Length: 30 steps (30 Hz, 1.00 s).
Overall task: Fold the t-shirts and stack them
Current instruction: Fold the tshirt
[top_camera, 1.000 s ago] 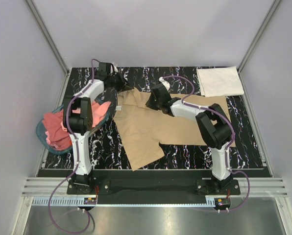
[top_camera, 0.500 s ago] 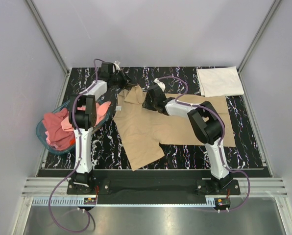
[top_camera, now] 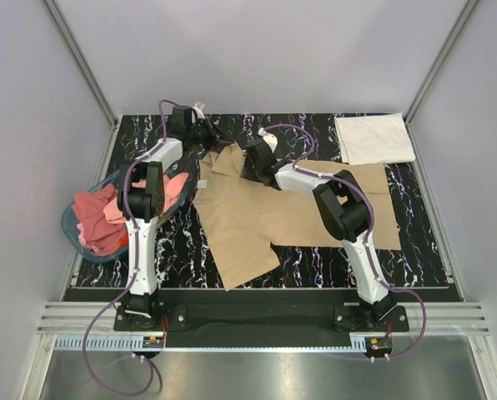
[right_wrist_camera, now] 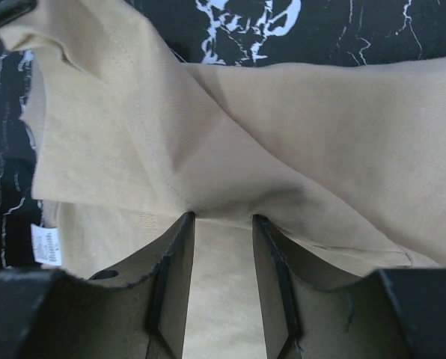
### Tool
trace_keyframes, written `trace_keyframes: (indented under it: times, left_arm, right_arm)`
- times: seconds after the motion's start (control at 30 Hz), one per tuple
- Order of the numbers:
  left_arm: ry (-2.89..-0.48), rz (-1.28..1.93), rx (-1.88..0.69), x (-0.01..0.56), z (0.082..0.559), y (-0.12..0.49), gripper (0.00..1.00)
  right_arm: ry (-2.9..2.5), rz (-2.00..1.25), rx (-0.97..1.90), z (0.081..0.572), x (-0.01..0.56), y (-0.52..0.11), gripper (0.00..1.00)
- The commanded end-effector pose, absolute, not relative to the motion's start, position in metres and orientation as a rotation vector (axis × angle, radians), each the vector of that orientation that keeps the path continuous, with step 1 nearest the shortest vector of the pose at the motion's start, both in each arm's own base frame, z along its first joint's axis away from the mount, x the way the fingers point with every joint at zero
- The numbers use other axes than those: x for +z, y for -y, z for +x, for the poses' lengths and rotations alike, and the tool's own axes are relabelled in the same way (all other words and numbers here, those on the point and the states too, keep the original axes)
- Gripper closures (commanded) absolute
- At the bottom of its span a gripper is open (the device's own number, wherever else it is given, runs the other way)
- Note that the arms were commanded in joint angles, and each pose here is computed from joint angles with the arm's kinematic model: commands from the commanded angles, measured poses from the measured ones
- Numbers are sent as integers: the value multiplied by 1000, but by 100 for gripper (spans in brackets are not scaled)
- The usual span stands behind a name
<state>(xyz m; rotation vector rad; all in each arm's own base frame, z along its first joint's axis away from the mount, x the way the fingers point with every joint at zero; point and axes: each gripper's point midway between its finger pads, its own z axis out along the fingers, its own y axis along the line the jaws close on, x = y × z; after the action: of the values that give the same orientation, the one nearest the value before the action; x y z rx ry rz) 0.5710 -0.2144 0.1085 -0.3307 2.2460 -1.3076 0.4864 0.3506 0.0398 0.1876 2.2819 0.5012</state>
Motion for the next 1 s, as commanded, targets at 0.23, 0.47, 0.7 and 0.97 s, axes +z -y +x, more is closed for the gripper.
trace_keyframes:
  times: [0.23, 0.47, 0.7, 0.97]
  left_arm:
    - [-2223, -298, -1322, 110, 567, 212, 100]
    - [-2215, -284, -1310, 114, 562, 211, 100]
    - [-2260, -310, -1192, 129, 545, 198, 100]
    - [-2310, -419, -1030, 131, 487, 179, 100]
  right_arm:
    - [-2245, 211, 414, 502, 45, -351, 64]
    - [-2247, 170, 423, 502, 51, -353, 100]
    - [-2255, 77, 494, 473, 90, -344, 100]
    - [-2313, -17, 620, 443, 98, -334, 100]
